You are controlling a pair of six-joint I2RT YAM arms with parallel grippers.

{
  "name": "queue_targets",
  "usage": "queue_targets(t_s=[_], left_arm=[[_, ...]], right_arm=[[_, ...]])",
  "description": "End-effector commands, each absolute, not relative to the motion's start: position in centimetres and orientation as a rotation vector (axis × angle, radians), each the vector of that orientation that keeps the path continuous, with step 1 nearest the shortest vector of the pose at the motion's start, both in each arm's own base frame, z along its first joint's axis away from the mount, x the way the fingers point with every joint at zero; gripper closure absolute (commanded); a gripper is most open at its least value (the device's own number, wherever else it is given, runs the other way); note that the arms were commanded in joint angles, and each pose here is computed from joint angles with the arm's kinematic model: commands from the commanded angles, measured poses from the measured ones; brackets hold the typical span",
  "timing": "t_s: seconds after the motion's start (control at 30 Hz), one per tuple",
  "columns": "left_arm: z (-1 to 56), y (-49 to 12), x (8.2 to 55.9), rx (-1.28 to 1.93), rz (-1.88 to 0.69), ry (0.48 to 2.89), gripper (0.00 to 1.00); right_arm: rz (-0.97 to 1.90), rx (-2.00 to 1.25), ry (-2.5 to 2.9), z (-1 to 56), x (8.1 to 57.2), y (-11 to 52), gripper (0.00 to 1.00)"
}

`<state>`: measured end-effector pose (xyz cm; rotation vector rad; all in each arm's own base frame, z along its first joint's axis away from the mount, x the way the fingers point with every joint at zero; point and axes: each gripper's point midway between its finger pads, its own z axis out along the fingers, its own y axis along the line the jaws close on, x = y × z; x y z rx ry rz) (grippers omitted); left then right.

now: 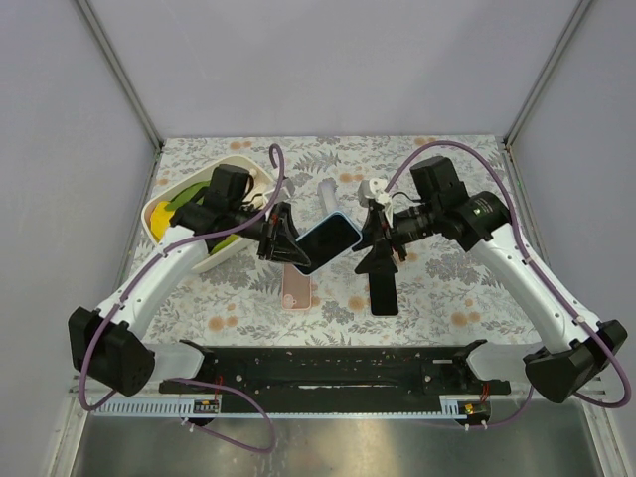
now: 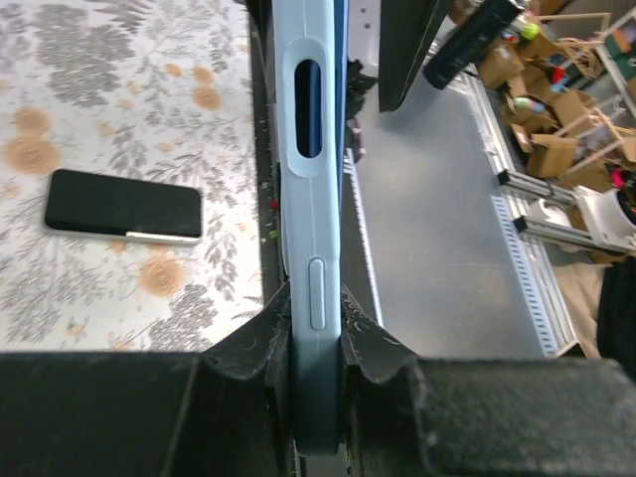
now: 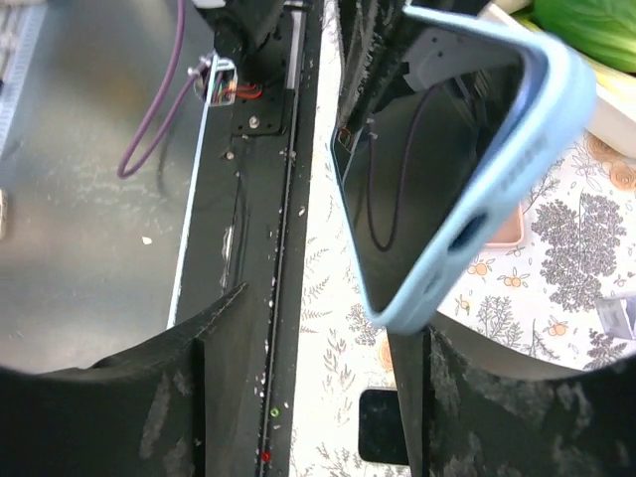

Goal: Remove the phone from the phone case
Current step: Remove the phone case from the phone.

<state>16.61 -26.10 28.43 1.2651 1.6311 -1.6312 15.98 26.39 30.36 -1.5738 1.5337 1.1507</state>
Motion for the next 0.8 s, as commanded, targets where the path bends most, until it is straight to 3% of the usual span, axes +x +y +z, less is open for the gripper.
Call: queue_targets(t_s=[0.0, 0.5, 0.77], left_arm=[[31.0, -25.1, 18.4, 1.251, -1.447, 1.551, 1.0], [31.6, -24.7, 17.7, 1.237, -1.421, 1.532, 1.0], [31.9, -24.7, 17.5, 1.235, -1.421, 1.519, 1.0]], right_arm=[[1.268, -1.387, 1.492, 33.9, 16.5, 26.9, 0.37], [1.293, -1.061, 1.657, 33.4, 22.1, 27.8, 0.43], [1.38, -1.082, 1.606, 34.0, 21.8, 28.2, 0.6]])
